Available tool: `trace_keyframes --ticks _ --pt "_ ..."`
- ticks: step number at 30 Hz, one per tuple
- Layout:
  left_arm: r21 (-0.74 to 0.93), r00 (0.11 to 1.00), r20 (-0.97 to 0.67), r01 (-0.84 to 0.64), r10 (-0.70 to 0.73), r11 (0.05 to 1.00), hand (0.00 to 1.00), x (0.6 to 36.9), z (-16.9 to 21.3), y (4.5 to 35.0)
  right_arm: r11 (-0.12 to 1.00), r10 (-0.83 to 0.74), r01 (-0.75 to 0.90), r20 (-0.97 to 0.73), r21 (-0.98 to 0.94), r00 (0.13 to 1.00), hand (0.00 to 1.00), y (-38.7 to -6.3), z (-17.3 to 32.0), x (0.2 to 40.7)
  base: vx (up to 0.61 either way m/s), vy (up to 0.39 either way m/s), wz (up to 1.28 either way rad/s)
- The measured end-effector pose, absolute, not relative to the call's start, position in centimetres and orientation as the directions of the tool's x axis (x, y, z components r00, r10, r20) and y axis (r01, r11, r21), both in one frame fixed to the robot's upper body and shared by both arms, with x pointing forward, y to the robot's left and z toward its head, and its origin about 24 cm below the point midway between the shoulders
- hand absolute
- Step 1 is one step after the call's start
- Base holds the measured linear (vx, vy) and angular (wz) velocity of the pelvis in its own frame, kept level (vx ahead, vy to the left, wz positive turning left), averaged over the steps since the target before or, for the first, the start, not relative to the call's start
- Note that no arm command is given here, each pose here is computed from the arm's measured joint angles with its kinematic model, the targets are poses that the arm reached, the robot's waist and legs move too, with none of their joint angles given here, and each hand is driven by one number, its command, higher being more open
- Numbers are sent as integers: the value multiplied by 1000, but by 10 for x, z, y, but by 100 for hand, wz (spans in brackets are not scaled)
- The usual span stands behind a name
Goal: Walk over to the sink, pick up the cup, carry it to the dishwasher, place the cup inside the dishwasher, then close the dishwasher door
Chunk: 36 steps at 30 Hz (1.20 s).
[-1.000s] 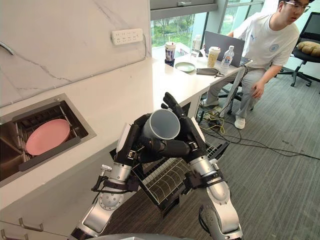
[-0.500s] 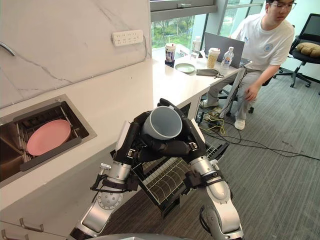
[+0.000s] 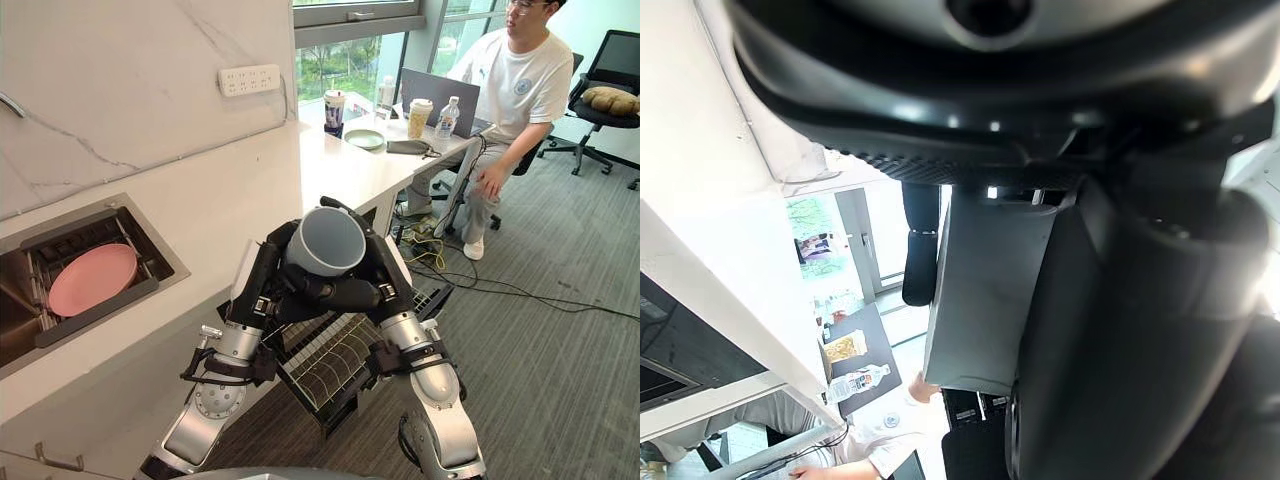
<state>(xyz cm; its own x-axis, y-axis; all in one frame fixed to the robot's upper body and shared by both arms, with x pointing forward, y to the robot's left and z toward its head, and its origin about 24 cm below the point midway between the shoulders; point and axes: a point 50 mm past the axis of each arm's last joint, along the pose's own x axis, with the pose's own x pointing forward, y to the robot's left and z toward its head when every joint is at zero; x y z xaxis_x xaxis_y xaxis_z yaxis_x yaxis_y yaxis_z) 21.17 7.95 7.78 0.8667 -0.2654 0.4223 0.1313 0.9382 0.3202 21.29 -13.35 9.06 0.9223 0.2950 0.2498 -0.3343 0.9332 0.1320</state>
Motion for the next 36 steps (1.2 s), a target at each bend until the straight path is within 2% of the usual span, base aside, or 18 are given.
trace_keyframes --ticks 5,16,21,30,33,36 --pt "316 865 427 131 -264 940 100 211 78 79 931 268 -318 255 181 929 0 -132 90 213 0 0 0" --pt "303 886 391 134 -251 943 100 205 68 78 850 156 -278 291 448 944 0 -131 91 212 0 0 0" --pt "298 935 301 93 -186 950 100 203 48 89 809 71 -248 329 533 942 0 -139 95 212 0 0 0" --pt "205 955 288 10 -71 979 100 208 49 106 803 -2 -172 291 571 957 0 -150 84 210 -12 -5 2" --pt "88 966 240 74 -93 993 100 210 47 112 816 -50 -118 272 565 961 0 -160 82 208 -17 -3 5" --pt "-46 954 172 255 -244 966 100 200 36 112 843 -126 -19 230 538 965 0 -178 77 203 -8 0 1"
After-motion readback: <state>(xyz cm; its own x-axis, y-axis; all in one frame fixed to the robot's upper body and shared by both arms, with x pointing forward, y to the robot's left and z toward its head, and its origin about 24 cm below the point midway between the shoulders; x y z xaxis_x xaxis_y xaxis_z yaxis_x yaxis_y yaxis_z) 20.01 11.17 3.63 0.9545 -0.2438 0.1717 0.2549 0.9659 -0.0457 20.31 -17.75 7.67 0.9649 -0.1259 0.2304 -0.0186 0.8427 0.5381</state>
